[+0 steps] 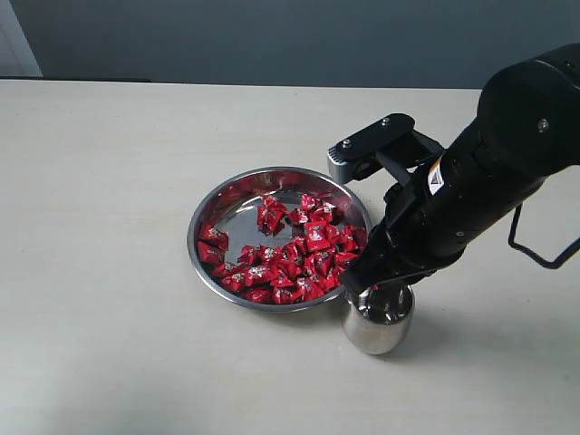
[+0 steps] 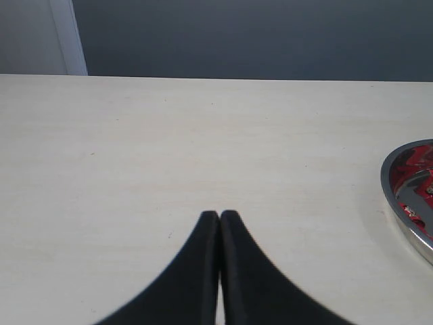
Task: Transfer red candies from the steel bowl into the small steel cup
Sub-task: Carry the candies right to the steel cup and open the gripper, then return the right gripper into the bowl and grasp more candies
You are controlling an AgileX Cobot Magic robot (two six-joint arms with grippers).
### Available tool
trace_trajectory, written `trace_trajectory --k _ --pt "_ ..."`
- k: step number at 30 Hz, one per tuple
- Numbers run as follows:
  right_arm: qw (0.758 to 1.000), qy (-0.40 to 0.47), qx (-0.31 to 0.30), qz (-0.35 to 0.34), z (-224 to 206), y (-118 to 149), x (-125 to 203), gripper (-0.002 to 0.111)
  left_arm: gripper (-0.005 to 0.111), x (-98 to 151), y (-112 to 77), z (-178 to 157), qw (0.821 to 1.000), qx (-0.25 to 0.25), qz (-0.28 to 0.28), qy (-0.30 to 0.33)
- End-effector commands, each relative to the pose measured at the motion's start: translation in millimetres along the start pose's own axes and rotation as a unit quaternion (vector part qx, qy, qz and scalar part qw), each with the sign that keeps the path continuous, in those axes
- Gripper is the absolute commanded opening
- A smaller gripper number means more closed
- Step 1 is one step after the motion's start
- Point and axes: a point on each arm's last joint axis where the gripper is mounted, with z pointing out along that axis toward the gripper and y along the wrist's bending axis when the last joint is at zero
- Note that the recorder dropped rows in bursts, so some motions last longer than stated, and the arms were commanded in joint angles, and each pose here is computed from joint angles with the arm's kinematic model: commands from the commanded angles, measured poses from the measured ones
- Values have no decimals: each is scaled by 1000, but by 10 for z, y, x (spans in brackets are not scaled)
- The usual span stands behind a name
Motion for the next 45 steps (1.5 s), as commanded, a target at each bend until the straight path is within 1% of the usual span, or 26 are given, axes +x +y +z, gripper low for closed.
trace_trajectory --k 1,11,19,20,22,24,26,27,29,31,33,34,37,40,45 --pt "1000 6 3 -4 -4 -16 18 -1 0 4 -3 -2 1000 3 0 -3" --pt "999 52 1 -8 281 -40 9 -1 0 4 -3 -2 1000 3 0 -3" --pt "999 49 2 -9 278 -42 5 0 0 4 -3 -2 1000 3 0 -3" --pt "999 49 2 -9 278 -42 5 4 0 4 -3 -2 1000 3 0 -3" --pt "999 50 2 -11 277 -42 7 15 0 4 -3 -2 1000 3 0 -3" --pt "999 50 3 -12 277 -43 7 31 0 4 -3 -2 1000 3 0 -3" --pt "999 51 4 -13 277 -45 8 41 0 4 -3 -2 1000 3 0 -3" --pt "999 51 4 -13 277 -45 8 44 0 4 -3 -2 1000 3 0 -3" --pt "999 50 5 -14 277 -47 6 45 0 4 -3 -2 1000 3 0 -3" --pt "999 35 8 -15 253 -51 -46 45 0 4 -3 -2 1000 3 0 -3" --pt "1000 -8 13 -16 214 -57 -165 45 0 4 -3 -2 1000 3 0 -3" --pt "998 -56 18 -17 174 -63 -284 45 0 4 -3 -2 1000 3 0 -3" --pt "988 -148 27 -16 114 -78 -526 45 0 4 -3 -2 1000 3 0 -3" --pt "989 -146 20 -8 196 -81 -655 45 0 4 -3 -2 1000 3 0 -3" --pt "990 -140 22 -7 481 -116 -852 45 0 4 -3 -2 1000 3 0 -3"
